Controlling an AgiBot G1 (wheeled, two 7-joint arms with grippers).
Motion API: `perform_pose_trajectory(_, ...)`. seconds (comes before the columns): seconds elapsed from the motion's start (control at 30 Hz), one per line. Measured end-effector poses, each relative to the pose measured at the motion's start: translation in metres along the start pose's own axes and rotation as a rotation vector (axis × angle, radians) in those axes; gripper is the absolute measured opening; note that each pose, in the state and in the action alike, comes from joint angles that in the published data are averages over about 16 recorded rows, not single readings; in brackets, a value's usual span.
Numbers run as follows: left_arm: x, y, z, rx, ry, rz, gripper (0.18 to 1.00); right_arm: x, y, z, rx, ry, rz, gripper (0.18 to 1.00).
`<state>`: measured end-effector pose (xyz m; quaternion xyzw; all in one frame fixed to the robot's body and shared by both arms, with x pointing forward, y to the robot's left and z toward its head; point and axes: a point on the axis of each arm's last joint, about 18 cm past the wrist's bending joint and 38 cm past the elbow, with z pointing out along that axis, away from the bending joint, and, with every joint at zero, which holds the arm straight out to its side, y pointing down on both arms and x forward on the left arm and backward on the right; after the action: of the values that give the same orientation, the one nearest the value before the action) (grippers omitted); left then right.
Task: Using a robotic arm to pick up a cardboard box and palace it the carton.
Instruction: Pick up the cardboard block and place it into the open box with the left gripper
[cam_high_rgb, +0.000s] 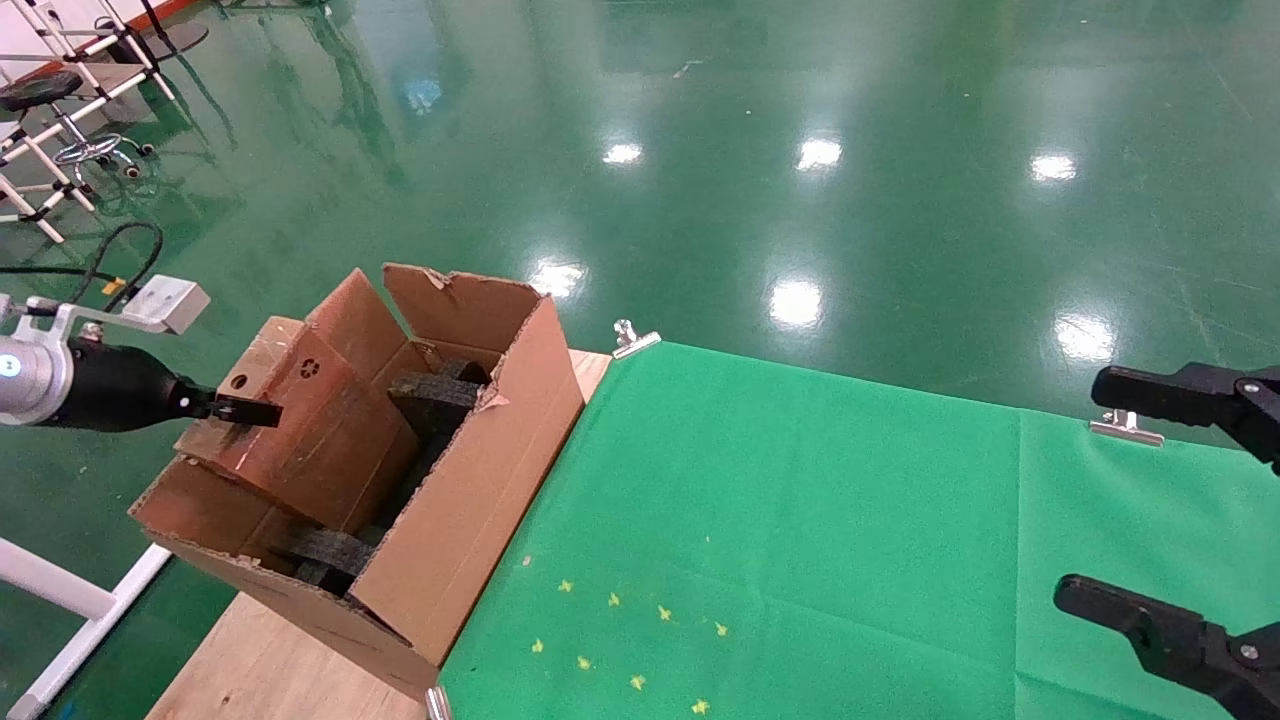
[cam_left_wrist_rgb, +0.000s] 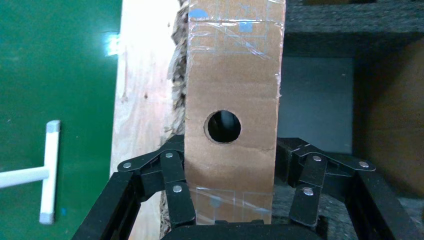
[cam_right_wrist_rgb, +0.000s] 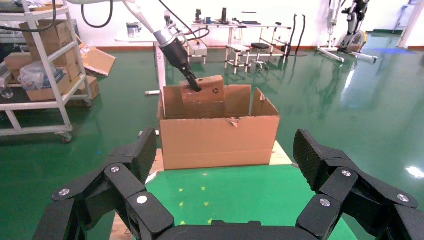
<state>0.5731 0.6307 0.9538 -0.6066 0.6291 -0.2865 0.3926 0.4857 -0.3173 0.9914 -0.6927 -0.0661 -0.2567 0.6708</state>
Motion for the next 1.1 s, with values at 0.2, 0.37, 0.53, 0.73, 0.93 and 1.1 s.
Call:
perform_pose_trajectory(0.2,-0.004,0.007,0.014,0.002,-0.049,-0.011,0.287,0.0,0.0,0.0,0.0,0.0,0.0,1.001)
perform_pose_trajectory(0.37,-0.003,0.011,0.025,0.005,-0.077,-0.015,0.284,0.0,0.0,0.0,0.0,0.0,0.0,1.001)
perform_pose_trajectory(0.53,0.001,0.014,0.036,0.009,-0.085,-0.022,0.278,0.0,0.0,0.0,0.0,0.0,0.0,1.001)
perform_pose_trajectory(0.73,0.01,0.016,0.045,0.015,-0.068,-0.036,0.271,0.0,0.0,0.0,0.0,0.0,0.0,1.001)
perform_pose_trajectory(0.93,0.019,0.018,0.054,0.018,-0.046,-0.047,0.265,0.0,0.0,0.0,0.0,0.0,0.0,1.001)
perform_pose_trajectory(1.1,0.028,0.02,0.062,0.015,-0.034,-0.047,0.264,0.0,0.0,0.0,0.0,0.0,0.0,1.001)
